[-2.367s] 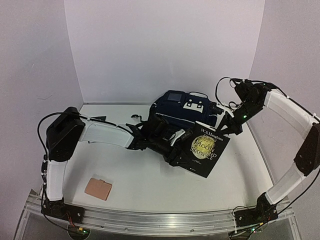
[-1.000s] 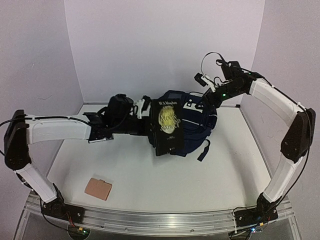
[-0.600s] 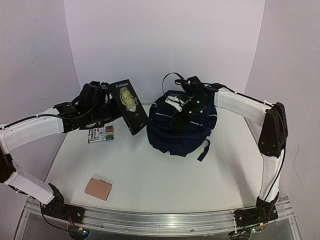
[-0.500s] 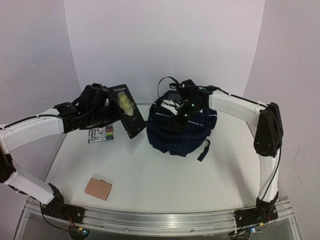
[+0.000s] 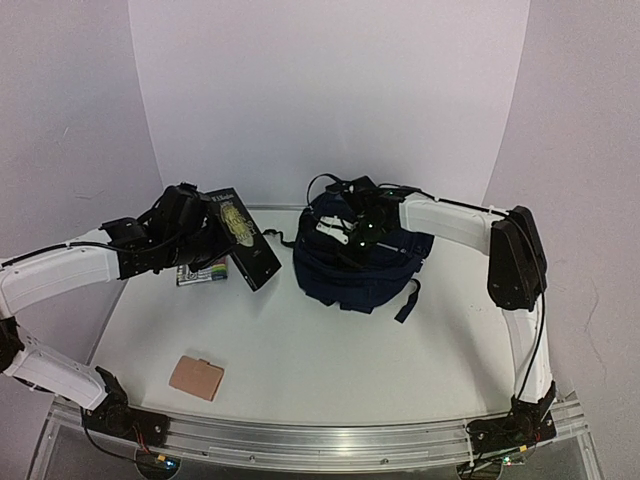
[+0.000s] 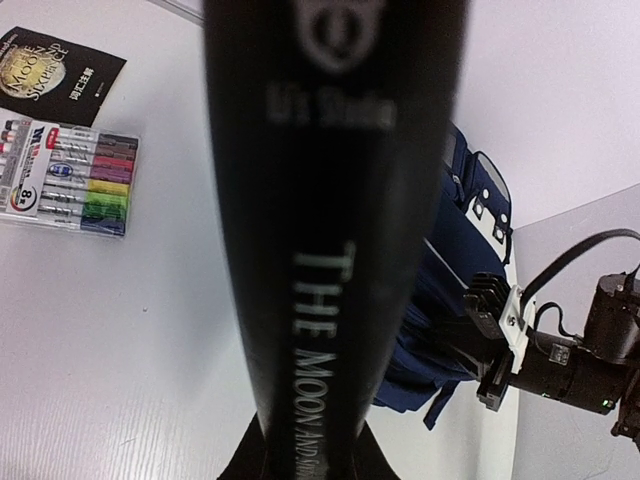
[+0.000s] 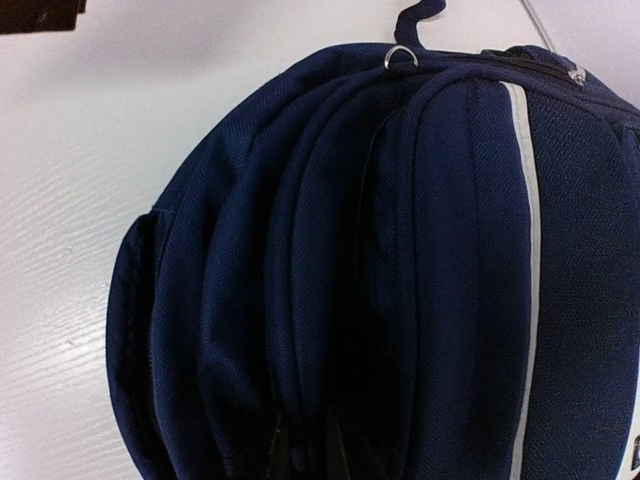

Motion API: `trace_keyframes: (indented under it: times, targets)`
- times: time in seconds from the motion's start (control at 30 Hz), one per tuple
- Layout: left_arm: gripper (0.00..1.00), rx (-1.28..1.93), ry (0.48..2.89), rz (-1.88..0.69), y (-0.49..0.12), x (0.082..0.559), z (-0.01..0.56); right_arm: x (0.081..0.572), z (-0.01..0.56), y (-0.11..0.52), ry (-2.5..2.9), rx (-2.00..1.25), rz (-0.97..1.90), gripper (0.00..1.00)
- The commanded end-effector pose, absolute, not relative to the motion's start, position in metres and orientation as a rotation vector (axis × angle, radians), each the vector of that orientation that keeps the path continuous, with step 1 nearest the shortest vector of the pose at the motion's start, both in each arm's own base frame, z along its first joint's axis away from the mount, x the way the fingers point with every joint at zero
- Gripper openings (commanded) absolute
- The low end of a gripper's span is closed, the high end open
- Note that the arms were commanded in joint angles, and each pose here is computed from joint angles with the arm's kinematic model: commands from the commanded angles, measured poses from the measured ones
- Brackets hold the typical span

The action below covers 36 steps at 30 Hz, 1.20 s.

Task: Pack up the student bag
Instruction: Place the book in the student bag.

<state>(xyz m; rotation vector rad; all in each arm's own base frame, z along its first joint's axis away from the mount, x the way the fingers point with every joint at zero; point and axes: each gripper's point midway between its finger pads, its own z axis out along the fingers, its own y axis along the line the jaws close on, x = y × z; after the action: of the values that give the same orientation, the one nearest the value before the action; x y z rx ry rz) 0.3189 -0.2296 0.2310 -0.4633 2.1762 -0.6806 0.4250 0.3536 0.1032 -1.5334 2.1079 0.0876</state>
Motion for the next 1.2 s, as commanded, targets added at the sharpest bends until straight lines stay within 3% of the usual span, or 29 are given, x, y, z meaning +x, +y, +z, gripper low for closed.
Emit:
trace_keyframes:
  times: [0.0,0.3,0.67,1.03,1.17]
  targets:
    - [0.0,-0.523,1.997,-0.845,-0.231,0.324,0.28,0.436,0.148,0.365,2.052,-1.416,0.112,0.0]
    - [0.0,-0.417,1.972,-1.061,-0.261,0.317,0.288,0.438,0.269,0.407,1.923,-1.145,0.426,0.0]
    - [0.0,-0.344,1.832,-1.51,-0.334,0.335,0.294,0.444,0.364,0.419,1.78,-0.936,0.595,0.0]
    - [0.0,-0.477,1.686,-1.842,-0.364,0.367,0.277,0.46,0.363,0.411,1.789,-0.853,0.541,0.0]
    - [0.0,-0.566,1.713,-1.816,-0.351,0.363,0.271,0.462,0.365,0.405,1.793,-0.837,0.53,0.0]
